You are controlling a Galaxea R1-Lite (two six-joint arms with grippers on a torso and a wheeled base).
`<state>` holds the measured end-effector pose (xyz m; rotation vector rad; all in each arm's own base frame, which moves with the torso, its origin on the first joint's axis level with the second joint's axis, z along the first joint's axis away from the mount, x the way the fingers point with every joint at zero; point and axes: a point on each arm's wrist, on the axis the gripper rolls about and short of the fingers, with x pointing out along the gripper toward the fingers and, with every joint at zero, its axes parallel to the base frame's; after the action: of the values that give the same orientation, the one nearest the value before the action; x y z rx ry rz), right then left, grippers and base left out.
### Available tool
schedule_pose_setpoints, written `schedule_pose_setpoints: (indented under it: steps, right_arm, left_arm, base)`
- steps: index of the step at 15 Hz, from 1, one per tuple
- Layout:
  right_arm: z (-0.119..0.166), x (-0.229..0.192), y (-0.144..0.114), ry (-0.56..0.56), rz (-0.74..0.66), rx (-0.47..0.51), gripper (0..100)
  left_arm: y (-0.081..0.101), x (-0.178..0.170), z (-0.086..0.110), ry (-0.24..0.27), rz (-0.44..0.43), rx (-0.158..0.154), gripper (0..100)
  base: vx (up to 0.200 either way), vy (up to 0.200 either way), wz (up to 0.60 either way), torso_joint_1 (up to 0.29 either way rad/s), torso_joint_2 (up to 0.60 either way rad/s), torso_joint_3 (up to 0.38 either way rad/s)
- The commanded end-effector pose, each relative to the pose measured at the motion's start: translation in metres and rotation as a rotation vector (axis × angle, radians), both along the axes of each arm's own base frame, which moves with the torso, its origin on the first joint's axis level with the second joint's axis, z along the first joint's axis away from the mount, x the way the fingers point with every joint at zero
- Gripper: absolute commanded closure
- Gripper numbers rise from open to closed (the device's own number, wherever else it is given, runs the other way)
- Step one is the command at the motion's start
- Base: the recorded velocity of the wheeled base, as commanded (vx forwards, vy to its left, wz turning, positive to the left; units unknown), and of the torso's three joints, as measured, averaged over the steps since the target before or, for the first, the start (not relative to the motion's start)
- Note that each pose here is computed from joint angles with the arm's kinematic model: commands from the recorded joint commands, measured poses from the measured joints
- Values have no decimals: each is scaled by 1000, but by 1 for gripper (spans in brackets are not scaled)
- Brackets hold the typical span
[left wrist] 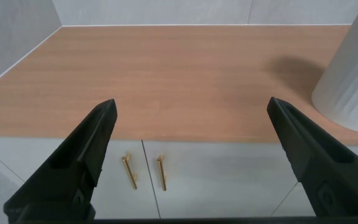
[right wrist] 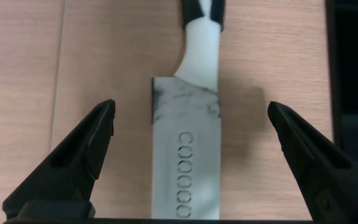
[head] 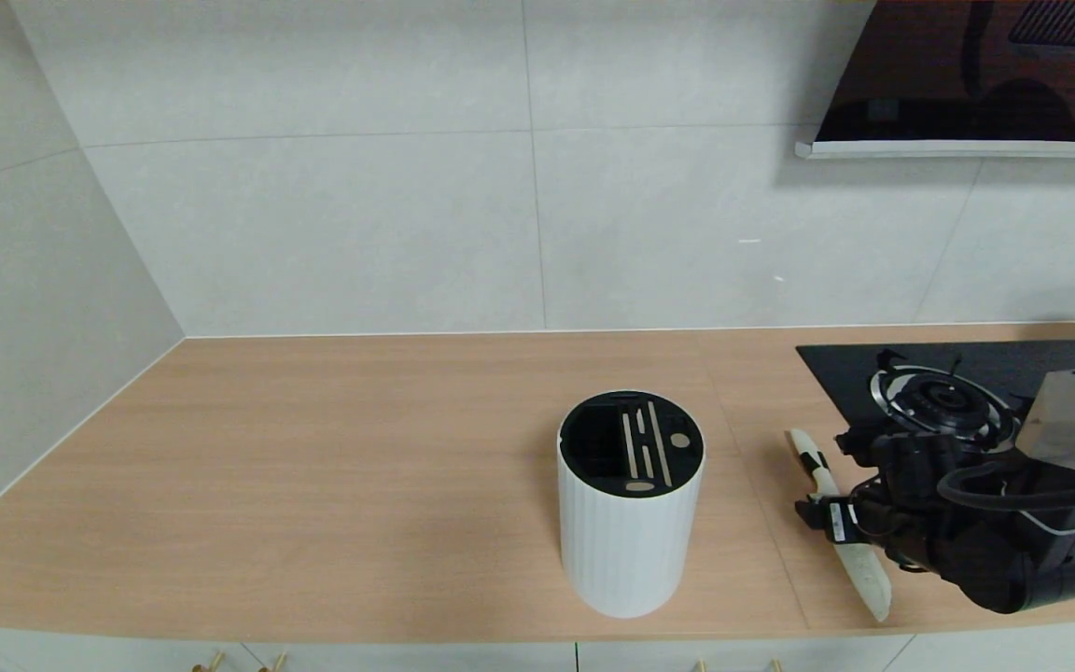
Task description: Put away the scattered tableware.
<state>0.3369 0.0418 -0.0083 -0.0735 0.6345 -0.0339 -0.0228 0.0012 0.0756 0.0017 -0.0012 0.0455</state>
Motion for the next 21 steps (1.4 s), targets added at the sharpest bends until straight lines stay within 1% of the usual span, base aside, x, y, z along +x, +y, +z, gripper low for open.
schedule_pose_setpoints:
  steps: [1,4,5,10,15,16,19,21]
  right_arm:
    - [-3,2,0,4,-5,-1,0]
    - [-3,2,0,4,-3,0,0]
    - [-4,2,0,5,-4,1,100]
    - [-10,3,0,21,1,3,100]
    - [-6,2,0,9,2,2,100]
    - [-2,2,0,-4,1,3,100]
    - [31,-2,0,-92,4,18,100]
    - [49,-12,-1,-127,13,21,100]
  left_arm:
    - [0,0,0,0,0,0,0]
    - [0,0,0,0,0,0,0]
    - [0,0,0,0,0,0,0]
    - [0,0,0,0,0,0,0]
    - [0,0,0,0,0,-2,0]
    - [0,0,0,0,0,-3,0]
    - [0,0,0,-1,0,-6,0]
    - [0,0,0,-2,2,-9,0]
  base:
    - [0,0,0,0,0,0]
    - [0,0,0,0,0,0]
    - [0,0,0,0,0,0]
    - [0,0,0,0,0,0]
    - [0,0,0,0,0,0]
    - [0,0,0,0,0,0]
    - [0,0,0,0,0,0]
    - [0,0,0,0,0,0]
